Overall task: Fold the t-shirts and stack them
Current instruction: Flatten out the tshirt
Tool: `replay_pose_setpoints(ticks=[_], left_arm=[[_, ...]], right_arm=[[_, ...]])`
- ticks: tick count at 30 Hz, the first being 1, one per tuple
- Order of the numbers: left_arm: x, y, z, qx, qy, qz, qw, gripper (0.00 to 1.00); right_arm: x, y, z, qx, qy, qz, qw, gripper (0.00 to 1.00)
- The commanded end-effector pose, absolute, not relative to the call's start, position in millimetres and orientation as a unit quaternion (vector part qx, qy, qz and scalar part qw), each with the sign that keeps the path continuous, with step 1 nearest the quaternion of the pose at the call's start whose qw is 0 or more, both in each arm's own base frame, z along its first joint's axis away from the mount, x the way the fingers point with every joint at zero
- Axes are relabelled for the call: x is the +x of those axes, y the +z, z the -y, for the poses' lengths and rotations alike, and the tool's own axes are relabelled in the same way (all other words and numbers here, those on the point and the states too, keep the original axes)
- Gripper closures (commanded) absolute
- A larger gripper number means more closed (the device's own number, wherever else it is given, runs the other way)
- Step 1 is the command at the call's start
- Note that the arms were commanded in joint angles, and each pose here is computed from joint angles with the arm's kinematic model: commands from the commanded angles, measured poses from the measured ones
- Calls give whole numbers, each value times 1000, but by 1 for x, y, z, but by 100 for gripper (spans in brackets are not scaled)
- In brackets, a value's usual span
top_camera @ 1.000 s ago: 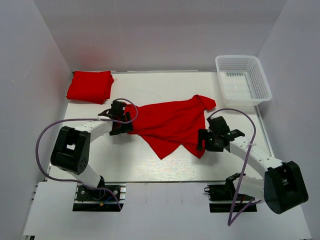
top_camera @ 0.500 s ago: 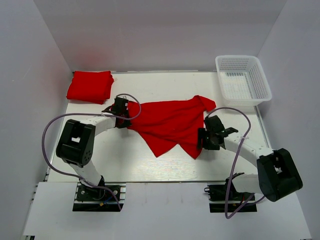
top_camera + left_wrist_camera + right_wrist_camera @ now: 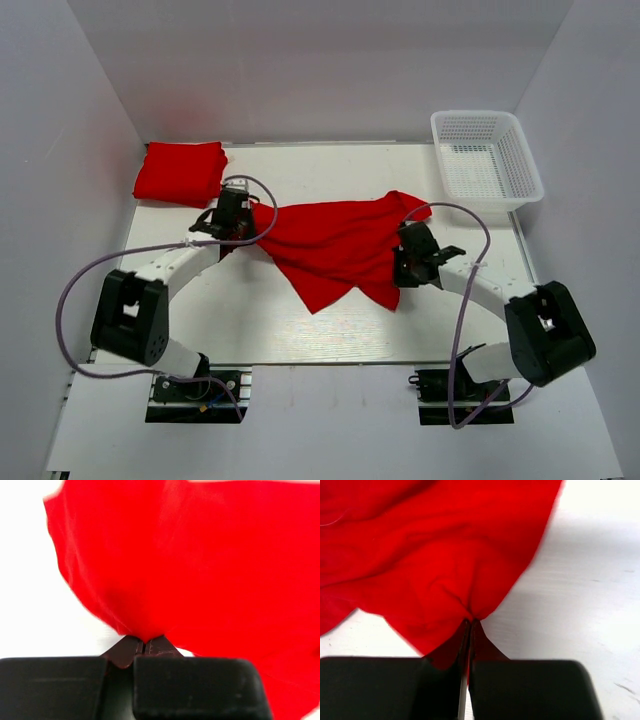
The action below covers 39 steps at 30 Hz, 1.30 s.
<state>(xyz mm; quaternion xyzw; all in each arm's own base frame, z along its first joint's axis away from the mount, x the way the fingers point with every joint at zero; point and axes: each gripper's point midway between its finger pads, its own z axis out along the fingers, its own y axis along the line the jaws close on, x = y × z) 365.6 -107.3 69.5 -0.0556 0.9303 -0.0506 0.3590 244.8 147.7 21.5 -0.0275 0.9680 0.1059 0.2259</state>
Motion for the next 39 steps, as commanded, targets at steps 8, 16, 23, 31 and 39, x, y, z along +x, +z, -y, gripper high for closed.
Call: replay_pose_setpoints(ticks=[8, 16, 23, 31, 39], left_arm=[[373, 250, 108, -48, -104, -838, 534, 100], [352, 407, 103, -10, -131, -751, 648, 100], [281, 540, 97, 69, -158, -645, 745, 100], [165, 630, 81, 149, -172, -537, 813, 100], [98, 657, 87, 195, -220, -477, 828, 100]], right_arm=[[300, 199, -135, -51, 90, -885, 454, 100], [307, 371, -94, 8, 52, -783, 620, 100], [257, 532, -52, 32, 60, -654, 754, 100], [167, 598, -38, -36, 125, -586, 800, 100], [107, 608, -24, -33, 188, -516, 835, 100]])
